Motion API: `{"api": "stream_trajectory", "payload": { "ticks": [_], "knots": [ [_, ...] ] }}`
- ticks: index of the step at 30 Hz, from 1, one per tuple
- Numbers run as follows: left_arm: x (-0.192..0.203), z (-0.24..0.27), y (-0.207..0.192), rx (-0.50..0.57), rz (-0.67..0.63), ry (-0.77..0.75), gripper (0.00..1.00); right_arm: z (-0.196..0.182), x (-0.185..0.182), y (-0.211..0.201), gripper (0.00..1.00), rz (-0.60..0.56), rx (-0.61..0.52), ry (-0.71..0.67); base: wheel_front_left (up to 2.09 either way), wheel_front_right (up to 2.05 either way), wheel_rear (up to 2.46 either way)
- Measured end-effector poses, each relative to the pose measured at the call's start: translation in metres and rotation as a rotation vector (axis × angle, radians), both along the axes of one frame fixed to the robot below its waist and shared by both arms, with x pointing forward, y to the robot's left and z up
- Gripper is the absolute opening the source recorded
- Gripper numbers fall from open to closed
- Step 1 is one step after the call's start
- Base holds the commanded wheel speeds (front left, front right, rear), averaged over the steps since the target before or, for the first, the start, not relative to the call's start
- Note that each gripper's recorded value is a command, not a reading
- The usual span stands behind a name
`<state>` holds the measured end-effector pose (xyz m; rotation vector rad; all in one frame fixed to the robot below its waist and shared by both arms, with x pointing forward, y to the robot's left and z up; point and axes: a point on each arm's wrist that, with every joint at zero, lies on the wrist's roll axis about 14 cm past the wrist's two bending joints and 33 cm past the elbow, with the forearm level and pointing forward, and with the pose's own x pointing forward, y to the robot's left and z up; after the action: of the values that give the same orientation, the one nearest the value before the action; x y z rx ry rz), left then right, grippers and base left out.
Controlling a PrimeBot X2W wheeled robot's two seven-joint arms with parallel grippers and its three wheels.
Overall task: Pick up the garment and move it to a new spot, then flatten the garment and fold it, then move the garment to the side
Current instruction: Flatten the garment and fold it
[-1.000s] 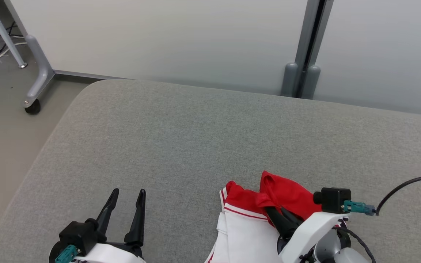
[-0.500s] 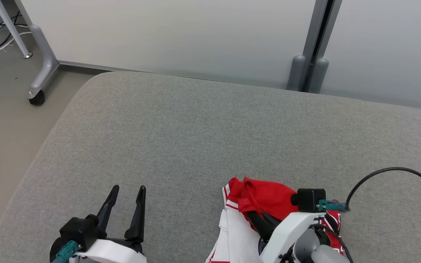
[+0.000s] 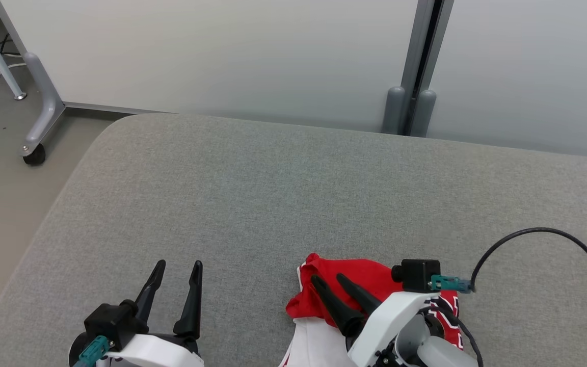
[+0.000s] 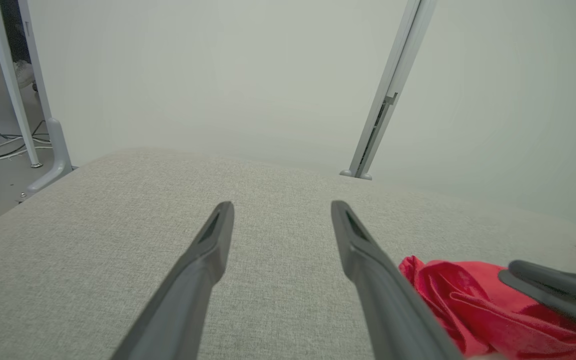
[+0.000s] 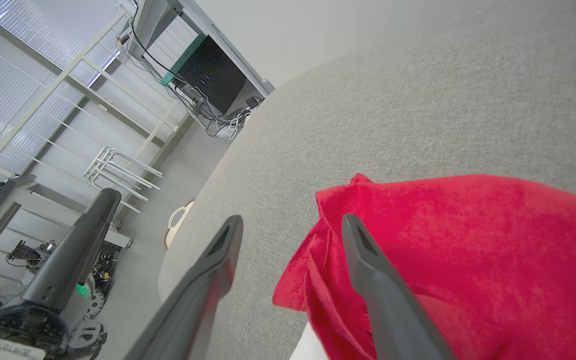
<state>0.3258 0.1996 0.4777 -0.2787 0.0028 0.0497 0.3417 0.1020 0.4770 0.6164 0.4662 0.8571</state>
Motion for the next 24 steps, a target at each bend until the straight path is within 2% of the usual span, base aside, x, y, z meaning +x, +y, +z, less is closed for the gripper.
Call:
{"api": "stream_trajectory", "payload": {
  "ticks": [6, 13, 17, 20, 22, 23, 24],
  "knots": [
    [-0.001, 0.003, -0.006, -0.005, -0.016, -0.014, 1.00, 0.034, 0.017, -0.027, 1.00, -0.056, 0.043, -0.128, 0.00, 0.00, 0.00],
    [0.000, 0.005, -0.012, -0.009, -0.034, -0.022, 1.00, 0.060, 0.061, -0.110, 1.00, -0.248, -0.019, -0.297, 0.00, 0.00, 0.00],
    [0.002, 0.007, -0.014, -0.009, -0.040, -0.028, 1.00, 0.045, 0.072, -0.158, 1.00, -0.352, -0.105, -0.304, 0.00, 0.00, 0.00],
    [0.002, 0.006, -0.014, -0.009, -0.040, -0.025, 1.00, 0.036, 0.071, -0.166, 1.00, -0.380, -0.103, -0.267, 0.00, 0.00, 0.00],
    [0.003, 0.005, -0.014, -0.010, -0.039, -0.021, 1.00, 0.030, 0.066, -0.159, 0.38, -0.366, -0.094, -0.238, 0.00, 0.00, 0.00],
    [0.002, 0.005, -0.014, -0.010, -0.038, -0.020, 1.00, 0.028, 0.064, -0.155, 0.00, -0.359, -0.089, -0.224, 0.00, 0.00, 0.00],
    [0.002, 0.005, -0.014, -0.010, -0.038, -0.019, 1.00, 0.027, 0.062, -0.151, 0.00, -0.348, -0.086, -0.211, 0.00, 0.00, 0.00]
  ]
}}
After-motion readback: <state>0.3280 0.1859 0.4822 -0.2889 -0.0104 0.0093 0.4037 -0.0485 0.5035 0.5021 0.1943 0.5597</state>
